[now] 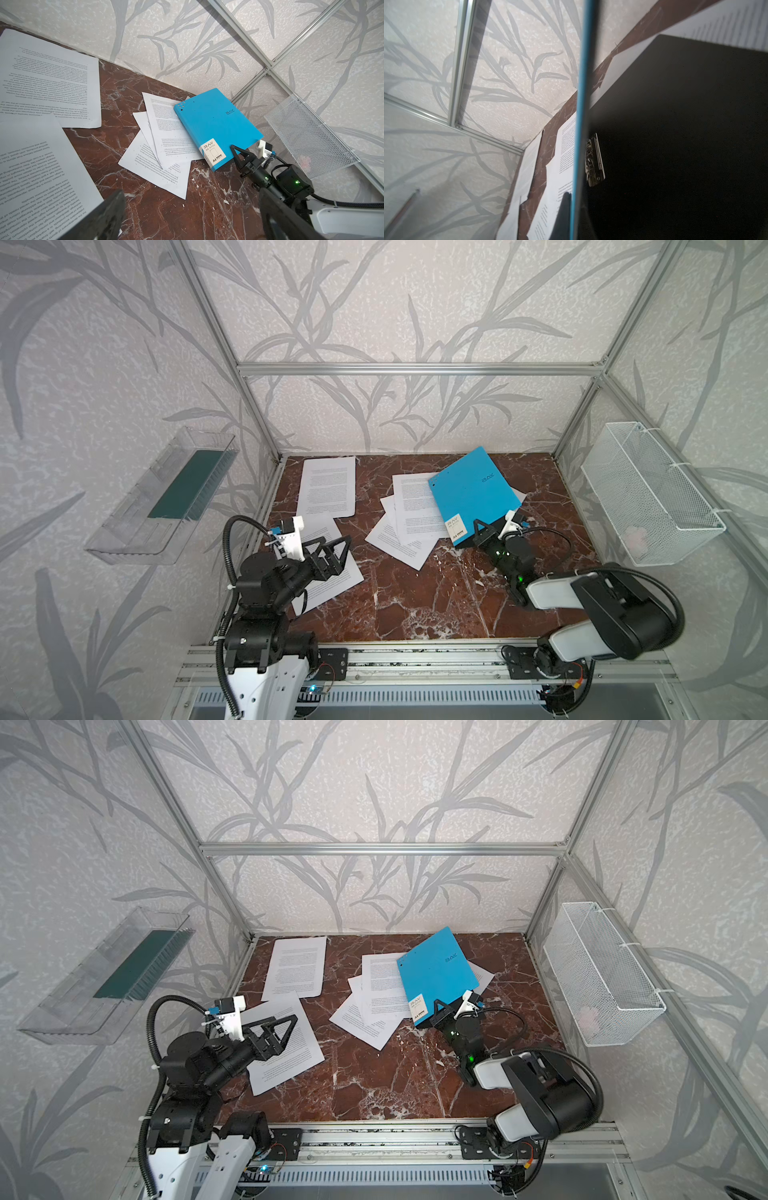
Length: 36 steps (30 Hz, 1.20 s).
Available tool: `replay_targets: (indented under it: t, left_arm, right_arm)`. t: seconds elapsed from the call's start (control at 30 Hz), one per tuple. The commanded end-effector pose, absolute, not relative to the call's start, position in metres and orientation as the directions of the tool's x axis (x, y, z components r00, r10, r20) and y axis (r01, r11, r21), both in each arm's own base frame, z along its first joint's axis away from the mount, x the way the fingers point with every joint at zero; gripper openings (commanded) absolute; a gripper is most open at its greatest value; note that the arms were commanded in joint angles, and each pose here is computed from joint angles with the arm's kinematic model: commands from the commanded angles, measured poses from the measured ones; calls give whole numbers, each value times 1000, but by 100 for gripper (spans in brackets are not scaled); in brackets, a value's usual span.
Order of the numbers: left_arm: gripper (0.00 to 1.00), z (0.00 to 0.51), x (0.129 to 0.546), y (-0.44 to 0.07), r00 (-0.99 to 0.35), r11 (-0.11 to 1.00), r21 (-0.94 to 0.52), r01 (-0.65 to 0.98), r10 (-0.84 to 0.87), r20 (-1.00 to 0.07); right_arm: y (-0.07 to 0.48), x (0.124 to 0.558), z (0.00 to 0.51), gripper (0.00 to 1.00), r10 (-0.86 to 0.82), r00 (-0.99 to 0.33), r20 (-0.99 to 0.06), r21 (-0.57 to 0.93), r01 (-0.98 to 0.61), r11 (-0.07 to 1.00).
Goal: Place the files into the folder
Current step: 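Lift the teal cover with the right gripper and flip it open toward the robot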
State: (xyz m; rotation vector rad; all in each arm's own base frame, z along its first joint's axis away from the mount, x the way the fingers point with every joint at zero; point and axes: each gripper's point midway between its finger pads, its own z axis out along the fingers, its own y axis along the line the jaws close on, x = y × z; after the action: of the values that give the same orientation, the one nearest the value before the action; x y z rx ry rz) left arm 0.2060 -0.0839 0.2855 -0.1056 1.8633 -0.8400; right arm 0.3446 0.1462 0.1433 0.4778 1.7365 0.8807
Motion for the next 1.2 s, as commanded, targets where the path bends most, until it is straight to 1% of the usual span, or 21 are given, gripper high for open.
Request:
replay_targets:
  t: [0.0,0.1,0.27,0.4,0.5,0.6,0.77,0.83,0.9,0.97,1.07,1.13,1.17]
  left_arm:
    - [99,285,208,-81,-439,761,-579,294,-430,-789]
    - [99,284,208,-80,-439,762,-579,289,-432,-788]
    - [99,285,208,-80,-438,763,-579,287,-433,-788]
    - [99,286,208,-80,-435,763,-578,288,-434,-789]
    - [99,286,208,-80,-434,763,-578,289,-433,-790]
    - [99,285,208,-80,-437,762,-579,288,-434,-788]
    - [99,284,209,-79,-439,765,-580,282,-435,-786]
    - [99,284,209,-79,-440,765,-580,282,-434,-786]
    - [99,283,210,-79,-443,764,-582,280,-435,-784]
    - [99,283,210,-79,-445,764,-582,277,-435,-783]
    - [99,282,210,-79,-447,764,-583,276,-435,-781]
    - [99,282,210,-79,-448,764,-583,276,-434,-781]
    - [99,282,210,-79,-448,764,-583,276,-434,-781]
  right_arm:
    - [145,339,181,0,450,-254,-856,492,-137,859]
    - [151,324,213,0,301,-193,-934,335,-180,925]
    - [164,302,240,0,92,-113,-989,113,-195,974]
    - [174,285,243,0,-86,-62,-994,-77,-126,989]
    - [178,276,239,0,-177,-46,-983,-174,-68,982]
    - [193,258,237,0,-264,-4,-965,-263,-54,963]
    - [209,233,248,0,-311,94,-946,-317,-44,948]
    - [215,221,253,0,-327,100,-940,-333,-52,941]
    - [224,209,253,0,-329,106,-938,-339,-100,935]
    - [228,201,249,0,-328,84,-941,-337,-152,929]
    - [227,192,224,0,-306,-19,-952,-289,-282,915]
    - [217,190,212,0,-300,-77,-951,-265,-297,917]
    - [213,188,206,0,-306,-84,-948,-271,-289,918]
